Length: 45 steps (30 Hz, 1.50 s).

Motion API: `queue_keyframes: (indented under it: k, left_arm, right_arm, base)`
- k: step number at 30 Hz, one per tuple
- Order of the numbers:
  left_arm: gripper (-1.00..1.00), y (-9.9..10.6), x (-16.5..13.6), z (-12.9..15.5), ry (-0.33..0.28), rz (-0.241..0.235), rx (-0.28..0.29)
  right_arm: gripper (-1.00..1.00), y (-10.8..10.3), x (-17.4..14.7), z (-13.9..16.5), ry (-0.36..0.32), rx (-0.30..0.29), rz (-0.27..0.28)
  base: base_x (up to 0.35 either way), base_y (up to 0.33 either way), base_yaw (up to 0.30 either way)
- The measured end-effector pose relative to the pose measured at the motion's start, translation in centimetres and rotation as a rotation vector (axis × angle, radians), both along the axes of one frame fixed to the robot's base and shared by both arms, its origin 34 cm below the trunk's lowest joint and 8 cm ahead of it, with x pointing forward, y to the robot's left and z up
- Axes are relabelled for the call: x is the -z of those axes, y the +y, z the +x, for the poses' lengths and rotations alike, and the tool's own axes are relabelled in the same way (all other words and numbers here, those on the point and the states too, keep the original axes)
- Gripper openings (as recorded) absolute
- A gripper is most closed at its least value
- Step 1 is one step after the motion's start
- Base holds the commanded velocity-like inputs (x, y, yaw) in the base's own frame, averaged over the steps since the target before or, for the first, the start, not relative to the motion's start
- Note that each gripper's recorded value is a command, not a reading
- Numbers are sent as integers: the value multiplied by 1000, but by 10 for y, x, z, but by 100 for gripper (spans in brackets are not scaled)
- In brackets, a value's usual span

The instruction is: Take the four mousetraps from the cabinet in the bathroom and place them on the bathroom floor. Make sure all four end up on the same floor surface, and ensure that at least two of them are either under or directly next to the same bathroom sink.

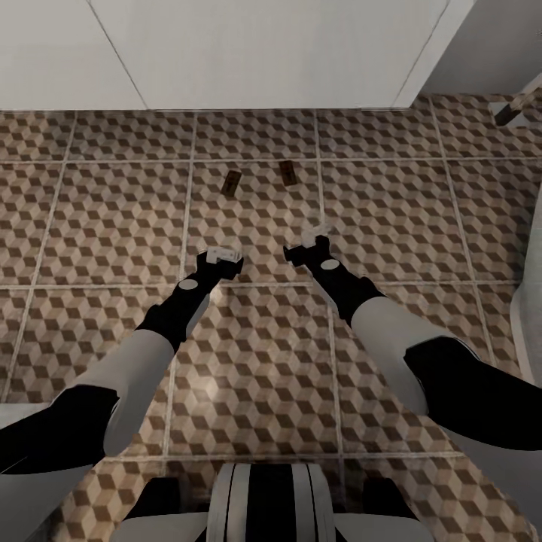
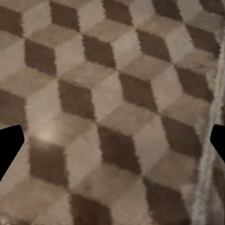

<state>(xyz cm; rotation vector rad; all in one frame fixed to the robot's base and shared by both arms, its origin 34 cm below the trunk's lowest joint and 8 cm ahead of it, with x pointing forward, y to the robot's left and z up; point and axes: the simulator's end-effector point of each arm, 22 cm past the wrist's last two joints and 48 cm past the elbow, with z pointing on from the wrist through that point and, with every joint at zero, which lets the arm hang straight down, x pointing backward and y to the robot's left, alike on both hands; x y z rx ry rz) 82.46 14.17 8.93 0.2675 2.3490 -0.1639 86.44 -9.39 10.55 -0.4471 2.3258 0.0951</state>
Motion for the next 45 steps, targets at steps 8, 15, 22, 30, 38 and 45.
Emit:
queue_keyframes:
  k: [8, 15, 22, 30, 38, 45]
  left_arm:
    - [100, 0, 0, 0, 0, 0, 0]
    - [100, 0, -2, 1, -3, 0, -1]
    - [100, 1, -6, 6, -15, -1, -5]
    - [100, 1, -9, 9, -22, -2, -7]
    - [100, 2, -8, 8, -21, 0, -7]
    - [100, 2, -9, 2, -14, 0, -7]
  right_arm:
    - [100, 0, 0, 0, 0, 0, 0]
    - [100, 0, -1, 0, -1, 0, 0]
    - [100, 0, -1, 1, -2, 0, 0]
    - [100, 1, -1, 0, -1, -3, 3]
    - [100, 4, -1, -1, 4, -15, 13]
    - [100, 5, -7, 2, -3, -19, 15]
  base:
    - [-288, 0, 0]
    - [-65, 0, 0]
    - [-10, 0, 0]
    - [-1, 0, 0]
    - [0, 0, 0]
    - [0, 0, 0]
